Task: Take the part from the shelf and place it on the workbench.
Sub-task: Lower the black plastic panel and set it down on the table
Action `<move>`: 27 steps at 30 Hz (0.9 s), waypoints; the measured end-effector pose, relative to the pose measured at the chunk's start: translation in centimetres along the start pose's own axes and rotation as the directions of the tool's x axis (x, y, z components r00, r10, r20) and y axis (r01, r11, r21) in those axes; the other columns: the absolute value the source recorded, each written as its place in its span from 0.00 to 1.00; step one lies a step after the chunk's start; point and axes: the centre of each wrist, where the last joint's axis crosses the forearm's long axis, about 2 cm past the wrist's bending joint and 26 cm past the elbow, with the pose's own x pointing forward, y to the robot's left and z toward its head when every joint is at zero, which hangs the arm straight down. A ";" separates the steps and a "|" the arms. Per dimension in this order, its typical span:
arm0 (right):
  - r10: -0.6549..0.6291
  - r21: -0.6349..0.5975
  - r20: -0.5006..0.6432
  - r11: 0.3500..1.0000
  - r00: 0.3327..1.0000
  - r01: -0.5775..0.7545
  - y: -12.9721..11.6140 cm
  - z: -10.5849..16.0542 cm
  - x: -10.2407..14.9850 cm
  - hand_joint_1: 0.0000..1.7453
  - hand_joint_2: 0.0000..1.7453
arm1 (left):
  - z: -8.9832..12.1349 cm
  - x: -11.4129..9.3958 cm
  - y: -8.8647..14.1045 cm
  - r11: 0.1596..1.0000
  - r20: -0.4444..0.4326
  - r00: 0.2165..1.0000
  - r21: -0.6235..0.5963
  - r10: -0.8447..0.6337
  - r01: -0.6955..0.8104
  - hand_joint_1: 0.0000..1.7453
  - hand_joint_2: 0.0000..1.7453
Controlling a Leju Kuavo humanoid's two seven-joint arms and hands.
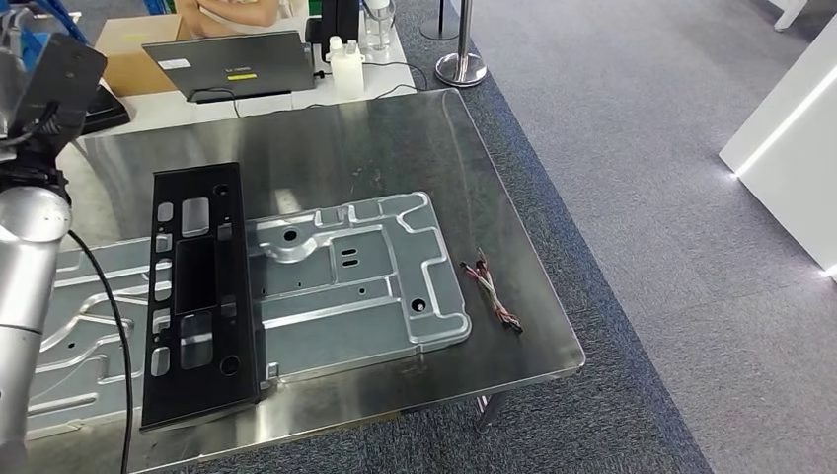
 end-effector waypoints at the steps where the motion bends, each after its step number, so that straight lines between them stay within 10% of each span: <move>1: 0.000 0.000 -0.001 1.000 1.000 0.000 0.0 0.0 0.0 0.00 0.00 | 0.0 0.1 0.1 1.000 0.004 1.000 0.002 0.002 -0.002 0.00 0.00; 27: 0.033 -0.017 0.012 0.999 0.999 -0.033 -0.2 0.0 0.0 0.00 0.00 | 1.8 -1.1 0.8 0.998 0.081 0.995 0.016 0.065 -0.067 0.00 0.00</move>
